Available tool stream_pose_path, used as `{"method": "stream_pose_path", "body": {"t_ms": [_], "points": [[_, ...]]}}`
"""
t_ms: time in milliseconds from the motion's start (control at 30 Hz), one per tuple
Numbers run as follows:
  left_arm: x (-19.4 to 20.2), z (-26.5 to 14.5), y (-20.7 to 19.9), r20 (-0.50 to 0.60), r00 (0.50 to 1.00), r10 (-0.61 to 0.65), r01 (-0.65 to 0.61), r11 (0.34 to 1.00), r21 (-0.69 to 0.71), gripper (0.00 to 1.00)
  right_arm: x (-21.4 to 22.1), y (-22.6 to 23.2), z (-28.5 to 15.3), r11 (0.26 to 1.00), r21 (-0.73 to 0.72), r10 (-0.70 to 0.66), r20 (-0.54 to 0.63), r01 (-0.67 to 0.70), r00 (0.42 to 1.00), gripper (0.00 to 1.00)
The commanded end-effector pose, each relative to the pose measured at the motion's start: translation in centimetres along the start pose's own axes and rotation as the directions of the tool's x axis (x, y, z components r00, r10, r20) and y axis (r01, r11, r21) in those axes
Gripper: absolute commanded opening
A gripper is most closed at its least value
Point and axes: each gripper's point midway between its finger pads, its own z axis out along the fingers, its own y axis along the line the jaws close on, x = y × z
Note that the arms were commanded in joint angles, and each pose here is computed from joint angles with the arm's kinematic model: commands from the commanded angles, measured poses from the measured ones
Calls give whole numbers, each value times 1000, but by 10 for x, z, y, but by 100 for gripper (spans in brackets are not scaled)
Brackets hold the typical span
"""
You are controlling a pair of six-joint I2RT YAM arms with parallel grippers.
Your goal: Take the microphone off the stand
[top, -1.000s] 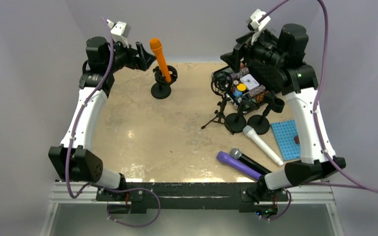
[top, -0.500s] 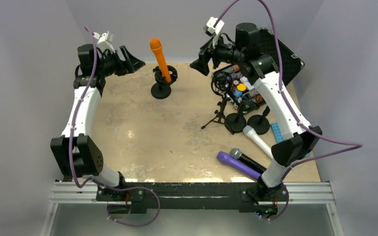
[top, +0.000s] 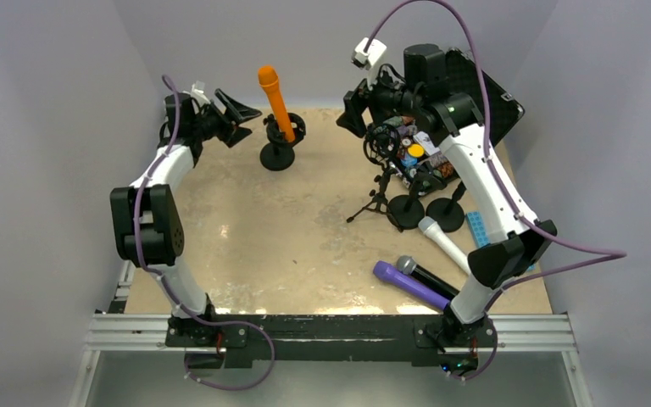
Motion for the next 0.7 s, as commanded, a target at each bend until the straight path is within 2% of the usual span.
{"method": "stream_pose_path", "body": {"t_ms": [0,133,333,667], "points": [[7,11,-12,-30,996,-87,88,995,44,84,-14,5,-22,997,46,-55,15,54,998,87],[23,21,4,-84,985,-152,154,988,13,81,-10,3,-20,997,51,-52,2,52,999,88],[32,33,4,-117,979,-169,174,984,32,80,-3,1,-18,997,58,-53,-23,54,998,88],[26,52,6,-125,963,-238,242,970,12,84,5,5,-20,993,72,-88,-59,92,994,88]]}}
